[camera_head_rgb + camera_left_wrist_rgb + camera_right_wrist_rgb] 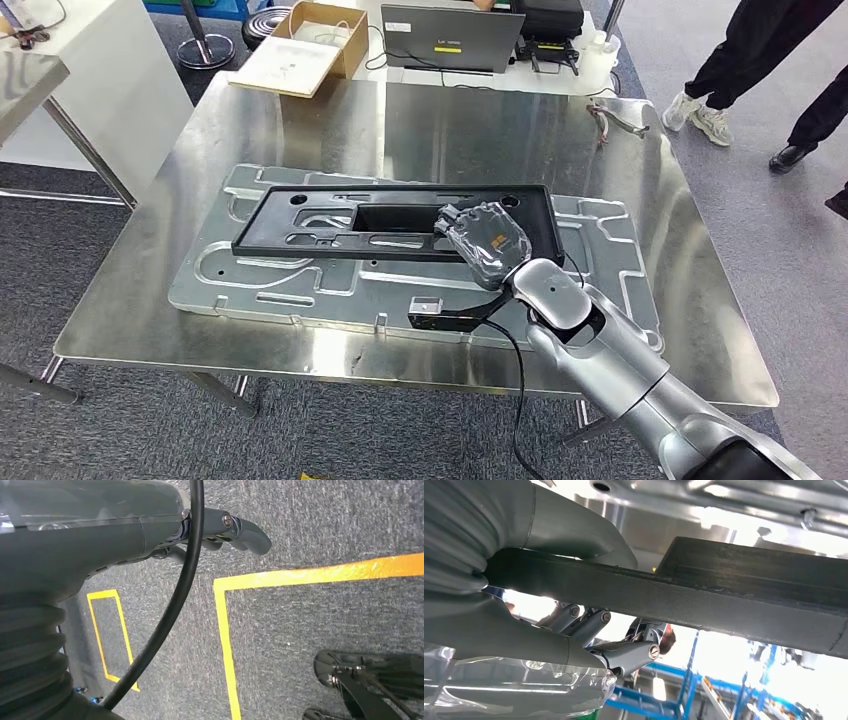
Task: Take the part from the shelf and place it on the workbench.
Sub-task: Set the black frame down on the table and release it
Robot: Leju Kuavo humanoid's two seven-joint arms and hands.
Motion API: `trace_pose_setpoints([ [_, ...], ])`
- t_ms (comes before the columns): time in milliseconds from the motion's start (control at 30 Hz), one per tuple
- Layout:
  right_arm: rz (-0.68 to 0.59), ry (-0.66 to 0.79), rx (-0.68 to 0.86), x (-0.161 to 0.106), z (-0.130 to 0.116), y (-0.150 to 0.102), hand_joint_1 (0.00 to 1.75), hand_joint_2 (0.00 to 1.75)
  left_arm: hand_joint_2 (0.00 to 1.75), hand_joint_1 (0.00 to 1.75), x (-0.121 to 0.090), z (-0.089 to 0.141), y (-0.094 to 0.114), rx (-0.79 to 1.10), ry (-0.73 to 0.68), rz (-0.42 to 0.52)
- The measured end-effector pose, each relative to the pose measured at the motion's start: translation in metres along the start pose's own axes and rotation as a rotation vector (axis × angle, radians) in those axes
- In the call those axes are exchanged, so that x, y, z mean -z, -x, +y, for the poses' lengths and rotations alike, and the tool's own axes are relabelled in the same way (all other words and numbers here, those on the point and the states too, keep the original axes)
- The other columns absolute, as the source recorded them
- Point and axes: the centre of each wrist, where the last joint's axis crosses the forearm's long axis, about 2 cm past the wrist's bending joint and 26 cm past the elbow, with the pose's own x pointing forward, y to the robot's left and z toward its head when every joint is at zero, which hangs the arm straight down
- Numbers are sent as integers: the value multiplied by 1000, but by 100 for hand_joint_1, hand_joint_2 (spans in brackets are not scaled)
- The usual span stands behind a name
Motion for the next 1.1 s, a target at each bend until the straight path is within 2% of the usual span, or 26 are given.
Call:
trace_pose_setpoints([
  [367,117,-146,58,-23,42,16,169,175,175,0,0,0,0,-10,-2,-21],
  [667,146,-184,76,-30,54,20,169,175,175,0,0,1,0,-11,-1,-25],
  [800,152,-196,77,-32,56,21,0,0,175,0,0,1,0,-18,1,-30],
  [867,158,-205,77,-33,58,22,0,0,175,0,0,1,0,-27,4,-30],
  [1000,170,-216,81,-34,61,24,0,0,0,0,0,1,0,-38,11,-23],
  [1100,172,-221,86,-34,63,25,0,0,0,0,0,1,0,-42,12,-17],
])
